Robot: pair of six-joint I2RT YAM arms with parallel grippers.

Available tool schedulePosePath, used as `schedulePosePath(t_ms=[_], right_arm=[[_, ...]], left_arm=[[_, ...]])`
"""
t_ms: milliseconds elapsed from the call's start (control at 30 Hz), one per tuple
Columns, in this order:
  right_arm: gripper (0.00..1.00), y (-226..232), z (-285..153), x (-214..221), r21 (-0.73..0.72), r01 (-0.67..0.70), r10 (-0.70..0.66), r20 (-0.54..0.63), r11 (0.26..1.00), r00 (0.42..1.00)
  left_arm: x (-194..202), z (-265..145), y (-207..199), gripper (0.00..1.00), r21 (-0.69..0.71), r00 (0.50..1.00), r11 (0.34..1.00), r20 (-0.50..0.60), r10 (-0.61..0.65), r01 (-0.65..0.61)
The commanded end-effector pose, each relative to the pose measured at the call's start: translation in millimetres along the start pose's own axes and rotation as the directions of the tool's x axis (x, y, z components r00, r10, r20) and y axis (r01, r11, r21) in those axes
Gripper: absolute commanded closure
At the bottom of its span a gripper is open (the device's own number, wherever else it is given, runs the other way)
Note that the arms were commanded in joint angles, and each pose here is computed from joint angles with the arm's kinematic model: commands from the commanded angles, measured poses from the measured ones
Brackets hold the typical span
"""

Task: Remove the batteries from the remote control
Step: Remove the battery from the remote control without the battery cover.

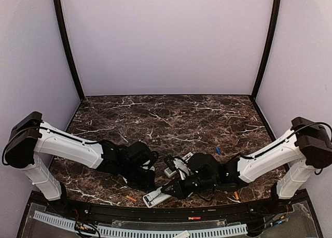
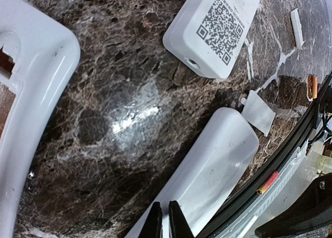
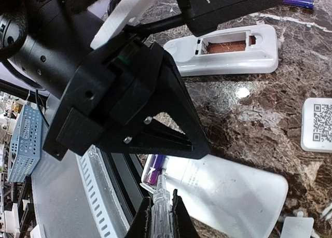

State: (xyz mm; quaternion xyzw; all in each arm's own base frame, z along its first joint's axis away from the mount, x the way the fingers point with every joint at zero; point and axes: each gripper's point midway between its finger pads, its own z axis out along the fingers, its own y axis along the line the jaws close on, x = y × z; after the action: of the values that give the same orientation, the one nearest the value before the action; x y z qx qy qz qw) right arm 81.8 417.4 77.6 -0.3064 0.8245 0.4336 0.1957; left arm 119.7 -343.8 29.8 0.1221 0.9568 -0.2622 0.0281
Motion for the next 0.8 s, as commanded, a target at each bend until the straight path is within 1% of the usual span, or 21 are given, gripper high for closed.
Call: schedulePosePath(t_ms=[0, 100, 300, 533, 767], right_arm=[[1.0, -11.3, 9.8, 12.2, -0.042, -0.065, 0.063, -0.035, 0.997, 0.997], [1.0, -17.7, 9.9, 10.7, -0.067, -0.114, 0.113, -0.03, 0.991, 0.993], [1.0, -23.3, 8.3, 5.0, -0.093, -0.162, 0.161, -0.013, 0.983, 0.987], [1.0, -13.5, 11.4, -2.8, -0.141, -0.154, 0.154, -0.01, 0.978, 0.988], [1.0, -1.0, 2.3, -9.6, -0.222, -0.155, 0.164, 0.023, 0.963, 0.986]], left_arm=[[29.4, 12.1, 30.1, 0.94, -0.091, 0.993, 0.996, -0.11, -0.034, 0.024], [30.6, 13.0, 30.6, 0.94, -0.092, 0.992, 0.995, -0.116, -0.039, 0.029], [32.9, 14.1, 32.0, 0.94, -0.089, 0.991, 0.995, -0.122, -0.05, 0.039], [33.7, 14.2, 33.4, 0.94, -0.092, 0.991, 0.995, -0.122, -0.052, 0.041], [33.3, 13.6, 33.5, 0.94, -0.091, 0.992, 0.995, -0.117, -0.051, 0.041]])
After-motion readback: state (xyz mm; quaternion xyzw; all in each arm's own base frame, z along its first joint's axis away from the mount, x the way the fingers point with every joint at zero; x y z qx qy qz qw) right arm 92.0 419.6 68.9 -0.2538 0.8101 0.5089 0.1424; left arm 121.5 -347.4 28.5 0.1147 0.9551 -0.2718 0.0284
